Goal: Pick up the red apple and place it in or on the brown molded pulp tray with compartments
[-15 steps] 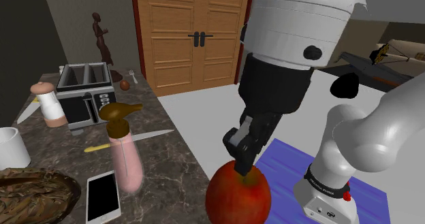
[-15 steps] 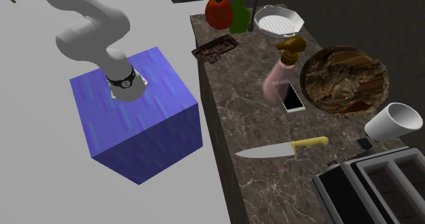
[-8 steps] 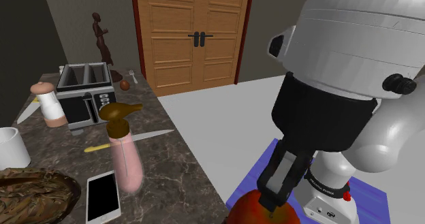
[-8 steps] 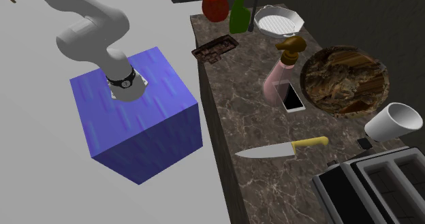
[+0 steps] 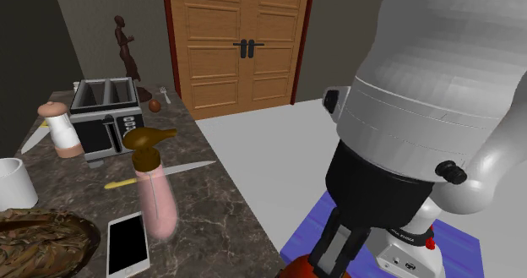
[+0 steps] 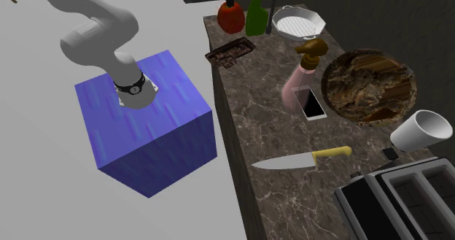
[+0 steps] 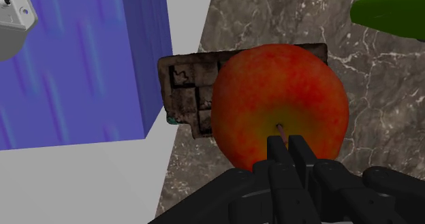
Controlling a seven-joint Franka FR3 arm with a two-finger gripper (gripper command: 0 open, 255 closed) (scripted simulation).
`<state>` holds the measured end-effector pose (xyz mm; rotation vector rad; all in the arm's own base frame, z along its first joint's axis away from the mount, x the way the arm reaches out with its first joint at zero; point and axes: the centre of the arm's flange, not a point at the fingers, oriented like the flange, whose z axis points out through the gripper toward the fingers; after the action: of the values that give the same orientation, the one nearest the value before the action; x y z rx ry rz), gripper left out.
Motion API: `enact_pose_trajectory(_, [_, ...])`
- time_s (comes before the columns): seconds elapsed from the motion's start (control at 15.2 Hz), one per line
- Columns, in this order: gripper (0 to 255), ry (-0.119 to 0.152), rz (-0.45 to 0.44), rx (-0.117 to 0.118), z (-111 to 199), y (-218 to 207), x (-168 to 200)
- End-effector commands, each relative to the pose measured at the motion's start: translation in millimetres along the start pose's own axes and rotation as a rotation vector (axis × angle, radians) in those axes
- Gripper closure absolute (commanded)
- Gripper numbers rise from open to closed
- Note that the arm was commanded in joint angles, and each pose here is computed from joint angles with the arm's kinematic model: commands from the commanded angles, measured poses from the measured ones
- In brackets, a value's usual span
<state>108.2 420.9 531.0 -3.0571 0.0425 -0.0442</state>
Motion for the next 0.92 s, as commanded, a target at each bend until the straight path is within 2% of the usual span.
enact_pose_trajectory(0.0, [255, 0.0, 0.0, 0.0, 10.6, 1.2, -0.2])
enact_pose_trajectory(0.86, [255, 0.0, 0.0, 0.0, 78.9, 7.0, -2.1])
